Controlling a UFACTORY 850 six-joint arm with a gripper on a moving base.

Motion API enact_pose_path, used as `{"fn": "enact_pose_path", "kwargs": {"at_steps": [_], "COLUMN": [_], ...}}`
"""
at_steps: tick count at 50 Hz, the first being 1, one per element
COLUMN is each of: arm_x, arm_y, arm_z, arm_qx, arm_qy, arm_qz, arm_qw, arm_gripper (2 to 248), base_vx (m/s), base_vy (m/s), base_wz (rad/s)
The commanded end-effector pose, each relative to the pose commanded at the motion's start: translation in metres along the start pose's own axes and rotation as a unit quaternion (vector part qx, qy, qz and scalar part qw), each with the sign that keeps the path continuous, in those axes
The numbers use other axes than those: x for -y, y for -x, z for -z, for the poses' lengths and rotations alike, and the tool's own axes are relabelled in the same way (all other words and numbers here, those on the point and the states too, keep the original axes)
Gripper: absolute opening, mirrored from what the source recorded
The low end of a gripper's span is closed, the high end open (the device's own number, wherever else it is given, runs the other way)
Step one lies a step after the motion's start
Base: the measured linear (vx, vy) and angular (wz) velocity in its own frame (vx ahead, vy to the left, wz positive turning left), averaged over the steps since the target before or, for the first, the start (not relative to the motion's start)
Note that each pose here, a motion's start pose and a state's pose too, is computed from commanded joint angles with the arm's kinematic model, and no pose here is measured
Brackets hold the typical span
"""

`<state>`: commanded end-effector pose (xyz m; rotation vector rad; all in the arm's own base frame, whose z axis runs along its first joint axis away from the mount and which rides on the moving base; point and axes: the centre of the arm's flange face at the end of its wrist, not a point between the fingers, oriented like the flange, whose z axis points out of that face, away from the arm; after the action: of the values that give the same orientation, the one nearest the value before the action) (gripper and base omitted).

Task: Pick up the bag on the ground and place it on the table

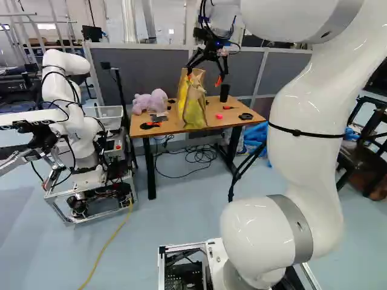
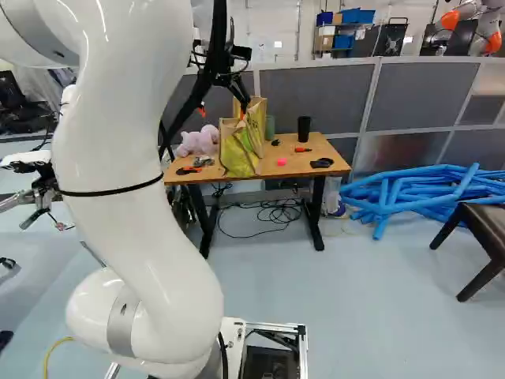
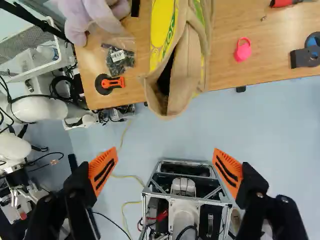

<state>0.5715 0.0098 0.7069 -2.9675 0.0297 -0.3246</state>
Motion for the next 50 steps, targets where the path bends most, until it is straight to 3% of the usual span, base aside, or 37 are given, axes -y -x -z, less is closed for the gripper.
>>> {"fn": "enact_pose_path", "kwargs": {"at_steps": [16,50], "arm_x": [0.0000,-0.0017], "arm_y": [0.0000,0.0031], "arm_z": [0.0000,-0.0073], "arm_qx": [0.000,-0.011], "arm_qy": [0.000,0.003], "arm_qz": [0.000,-0.001], "arm_qw": [1.0000,0.9999], "arm_gripper": [247,247], "base_vx": [-0.111,0.000], "base_vy": [-0.001,0.000], "base_wz": [0.005,0.000]}}
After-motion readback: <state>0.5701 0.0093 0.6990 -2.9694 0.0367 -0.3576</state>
